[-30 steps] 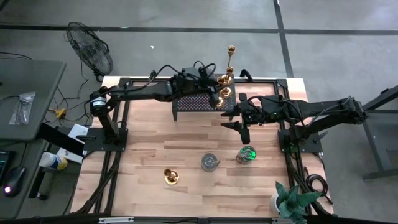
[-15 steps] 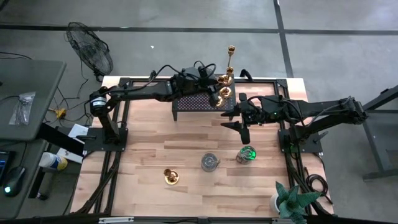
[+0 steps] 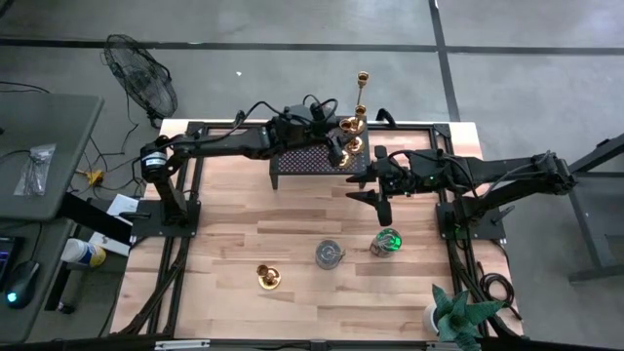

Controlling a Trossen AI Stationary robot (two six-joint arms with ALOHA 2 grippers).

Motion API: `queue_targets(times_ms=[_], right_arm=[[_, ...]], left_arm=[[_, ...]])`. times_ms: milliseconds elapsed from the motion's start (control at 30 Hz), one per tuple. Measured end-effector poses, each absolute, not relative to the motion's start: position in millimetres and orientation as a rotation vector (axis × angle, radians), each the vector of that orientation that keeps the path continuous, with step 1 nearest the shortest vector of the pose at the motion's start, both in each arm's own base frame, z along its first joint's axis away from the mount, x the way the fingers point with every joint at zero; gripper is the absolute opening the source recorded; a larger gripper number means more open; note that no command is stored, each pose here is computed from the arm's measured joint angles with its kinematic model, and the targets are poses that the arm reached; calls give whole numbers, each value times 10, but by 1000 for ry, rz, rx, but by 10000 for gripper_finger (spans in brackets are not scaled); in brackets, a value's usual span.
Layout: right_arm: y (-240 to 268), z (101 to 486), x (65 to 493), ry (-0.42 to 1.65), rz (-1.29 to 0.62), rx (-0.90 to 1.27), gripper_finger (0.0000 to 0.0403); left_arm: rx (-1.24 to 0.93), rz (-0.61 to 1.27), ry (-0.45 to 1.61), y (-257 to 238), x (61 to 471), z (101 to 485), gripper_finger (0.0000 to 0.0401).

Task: Pick & Place candle stick holders
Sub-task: Put the golden candle holder on the shelf, then move the brown scented candle to the middle of the table

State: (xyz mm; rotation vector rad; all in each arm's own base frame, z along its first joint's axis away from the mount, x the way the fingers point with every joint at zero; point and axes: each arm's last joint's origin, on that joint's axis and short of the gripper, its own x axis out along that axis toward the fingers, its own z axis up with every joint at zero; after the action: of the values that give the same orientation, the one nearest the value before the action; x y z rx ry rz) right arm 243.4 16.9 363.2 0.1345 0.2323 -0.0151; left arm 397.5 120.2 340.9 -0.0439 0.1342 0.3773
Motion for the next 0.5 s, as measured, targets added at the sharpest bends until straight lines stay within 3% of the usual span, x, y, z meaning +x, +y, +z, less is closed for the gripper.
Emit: queue_targets(times_ms=[500], right_arm=[[169,3633,2434,232,-15,135,174]], left_arm=[[-37,408,162,1108,3809,3582,246]])
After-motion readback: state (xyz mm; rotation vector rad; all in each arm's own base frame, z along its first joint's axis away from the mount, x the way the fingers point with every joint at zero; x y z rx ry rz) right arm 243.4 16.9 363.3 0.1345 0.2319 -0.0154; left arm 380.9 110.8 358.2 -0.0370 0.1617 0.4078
